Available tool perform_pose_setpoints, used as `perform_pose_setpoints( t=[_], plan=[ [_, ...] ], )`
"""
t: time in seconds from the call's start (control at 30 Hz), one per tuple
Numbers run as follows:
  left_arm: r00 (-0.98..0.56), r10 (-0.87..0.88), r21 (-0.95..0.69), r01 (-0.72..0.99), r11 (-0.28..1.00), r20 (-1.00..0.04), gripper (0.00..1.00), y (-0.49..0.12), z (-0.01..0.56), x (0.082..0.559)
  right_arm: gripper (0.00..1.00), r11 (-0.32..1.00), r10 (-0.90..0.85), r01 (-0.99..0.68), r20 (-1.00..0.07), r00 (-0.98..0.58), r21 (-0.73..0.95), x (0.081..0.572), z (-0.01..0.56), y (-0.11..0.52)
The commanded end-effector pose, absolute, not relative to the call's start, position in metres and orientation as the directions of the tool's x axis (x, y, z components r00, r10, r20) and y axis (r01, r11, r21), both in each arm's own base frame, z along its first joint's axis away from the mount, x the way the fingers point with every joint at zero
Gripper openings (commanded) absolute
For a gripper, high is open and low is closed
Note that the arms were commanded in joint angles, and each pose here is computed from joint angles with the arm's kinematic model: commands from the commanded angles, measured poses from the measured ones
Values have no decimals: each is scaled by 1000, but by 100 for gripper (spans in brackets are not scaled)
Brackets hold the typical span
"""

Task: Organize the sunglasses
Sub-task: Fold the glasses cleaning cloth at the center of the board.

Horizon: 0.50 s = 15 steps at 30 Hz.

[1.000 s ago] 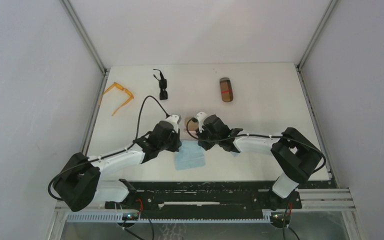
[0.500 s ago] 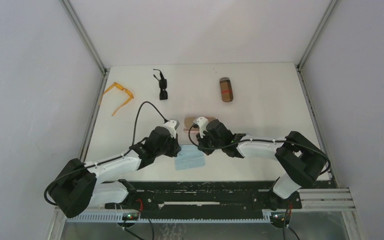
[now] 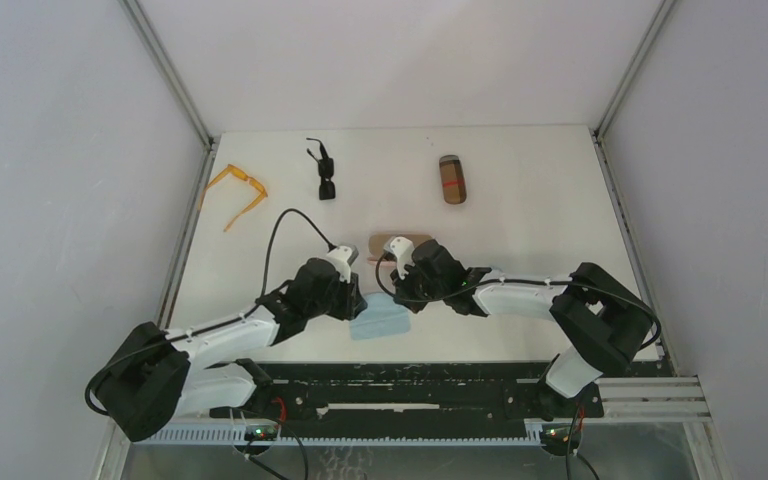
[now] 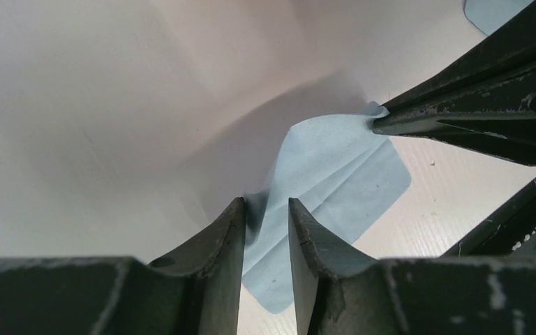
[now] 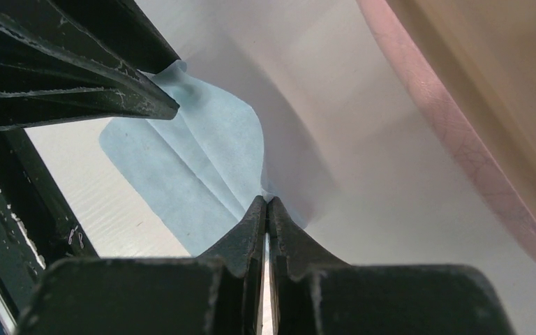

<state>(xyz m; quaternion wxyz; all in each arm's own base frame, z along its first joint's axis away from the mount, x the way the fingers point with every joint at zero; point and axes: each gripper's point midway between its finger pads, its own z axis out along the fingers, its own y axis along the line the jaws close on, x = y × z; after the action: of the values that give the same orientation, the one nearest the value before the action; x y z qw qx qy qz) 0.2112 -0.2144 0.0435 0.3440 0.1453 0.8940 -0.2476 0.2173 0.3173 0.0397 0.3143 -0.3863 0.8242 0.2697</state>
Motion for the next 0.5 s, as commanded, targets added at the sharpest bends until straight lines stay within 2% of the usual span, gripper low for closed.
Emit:
perform_pose_setpoints(
  t=[0.0, 0.3, 0.47],
  plan=[
    [-702, 68, -389, 469, 793, -709, 34, -223, 52, 206, 0, 511, -474, -834, -742, -474, 206, 211, 46, 323],
    [-711, 50, -406, 457, 792, -701, 35, -217, 48, 197, 0, 493, -501, -840, -715, -487, 227, 198, 42, 322],
    [-715, 42, -420, 455, 785, -697, 36, -216, 47, 192, 6, 488, -533, -842, -686, -496, 230, 187, 35, 319]
  ],
)
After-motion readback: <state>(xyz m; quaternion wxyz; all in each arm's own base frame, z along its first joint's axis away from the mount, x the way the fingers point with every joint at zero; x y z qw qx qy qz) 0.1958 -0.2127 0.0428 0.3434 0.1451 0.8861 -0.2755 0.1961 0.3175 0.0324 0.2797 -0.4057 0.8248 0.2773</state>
